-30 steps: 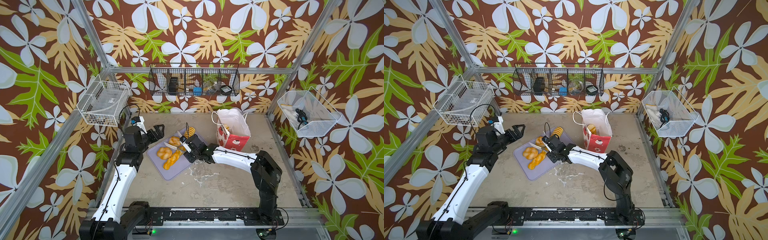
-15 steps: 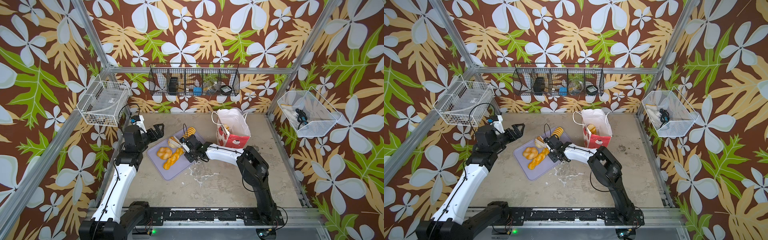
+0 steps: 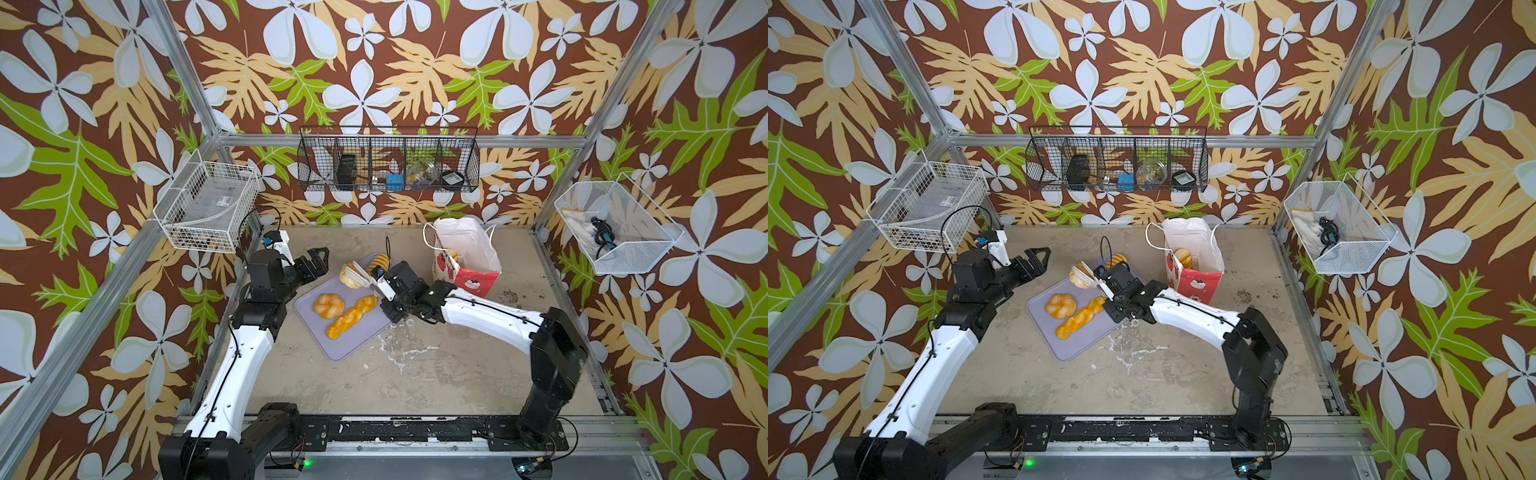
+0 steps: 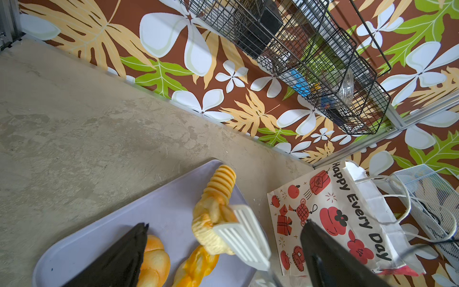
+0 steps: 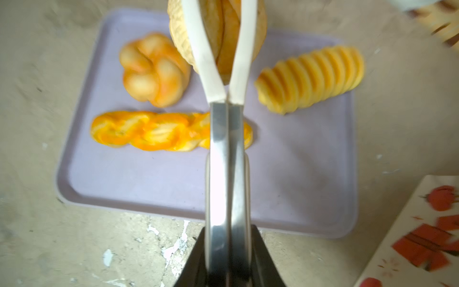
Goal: Pack bread into a paper bag
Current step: Pick up the fake bread from the plate, then place the fake bread in the paper bag, then pick up the fake bread from the plate, then place the fake bread in the paper bag.
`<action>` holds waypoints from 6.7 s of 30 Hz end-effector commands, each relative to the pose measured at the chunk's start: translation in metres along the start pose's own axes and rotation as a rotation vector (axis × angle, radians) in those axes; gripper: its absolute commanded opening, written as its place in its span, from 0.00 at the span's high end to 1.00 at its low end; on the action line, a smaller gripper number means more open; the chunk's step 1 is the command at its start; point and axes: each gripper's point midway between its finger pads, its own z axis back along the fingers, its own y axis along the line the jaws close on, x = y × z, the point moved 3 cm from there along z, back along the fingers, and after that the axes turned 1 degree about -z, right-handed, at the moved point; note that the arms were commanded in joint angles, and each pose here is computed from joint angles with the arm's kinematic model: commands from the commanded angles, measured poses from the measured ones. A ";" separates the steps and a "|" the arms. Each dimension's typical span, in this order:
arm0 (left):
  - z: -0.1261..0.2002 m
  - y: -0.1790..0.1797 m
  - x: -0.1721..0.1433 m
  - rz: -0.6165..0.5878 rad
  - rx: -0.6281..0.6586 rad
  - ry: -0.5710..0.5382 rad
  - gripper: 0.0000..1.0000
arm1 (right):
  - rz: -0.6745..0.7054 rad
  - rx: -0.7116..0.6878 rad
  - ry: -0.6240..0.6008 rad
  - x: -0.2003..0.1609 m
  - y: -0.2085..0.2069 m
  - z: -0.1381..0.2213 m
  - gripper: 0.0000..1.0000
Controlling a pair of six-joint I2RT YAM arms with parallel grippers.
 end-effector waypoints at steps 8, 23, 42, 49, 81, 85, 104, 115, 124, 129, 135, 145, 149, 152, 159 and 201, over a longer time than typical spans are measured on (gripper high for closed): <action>-0.001 -0.003 0.003 -0.001 -0.016 -0.015 0.00 | -0.181 -0.512 -0.440 0.062 -0.081 0.201 1.00; -0.002 -0.002 0.002 0.016 -0.022 -0.016 0.00 | -0.344 -0.692 -0.290 -0.037 -0.141 0.208 1.00; -0.001 -0.004 0.003 0.026 -0.032 -0.020 0.00 | -0.344 -0.742 -0.284 -0.043 -0.149 0.214 0.50; -0.001 -0.005 0.005 0.026 -0.034 -0.023 0.00 | -0.215 -0.579 -0.368 -0.002 -0.132 0.225 1.00; 0.001 -0.003 0.001 0.014 -0.018 -0.005 0.00 | -0.182 -0.119 0.001 -0.036 -0.023 -0.022 0.63; 0.003 -0.003 0.002 0.004 -0.016 -0.007 0.00 | -0.190 -0.101 0.031 -0.036 -0.023 -0.041 0.53; 0.001 -0.002 0.000 -0.022 -0.002 0.011 0.00 | -0.323 -0.092 0.130 -0.059 -0.038 -0.089 0.41; 0.001 0.000 -0.001 -0.026 0.004 0.013 0.00 | -0.297 -0.111 0.218 -0.068 -0.038 -0.101 0.88; 0.000 -0.001 0.001 -0.024 0.001 0.011 0.00 | -0.245 -0.099 0.219 -0.081 -0.039 -0.054 1.00; -0.001 -0.002 0.002 -0.018 0.000 0.007 0.00 | -0.170 -0.059 0.097 -0.054 -0.031 0.001 1.00; -0.002 -0.005 0.007 -0.012 -0.012 -0.006 0.00 | -0.114 -0.124 -0.111 0.001 -0.038 0.082 1.00; -0.001 -0.005 0.009 -0.012 -0.007 -0.018 0.00 | -0.268 -0.537 -0.483 0.031 -0.108 0.237 1.00; -0.001 -0.004 0.008 -0.006 -0.009 -0.018 0.00 | -0.293 -0.589 -0.479 0.012 -0.117 0.254 1.00; -0.001 -0.005 0.009 -0.003 -0.011 -0.018 0.00 | -0.299 -0.591 -0.423 -0.006 -0.117 0.247 1.00; 0.000 -0.006 0.009 0.001 -0.018 -0.017 0.00 | -0.357 -0.582 -0.298 -0.050 -0.116 0.232 1.00; 0.006 -0.007 0.004 -0.001 -0.027 -0.007 0.00 | -0.326 -0.657 -0.199 -0.080 -0.125 0.219 0.52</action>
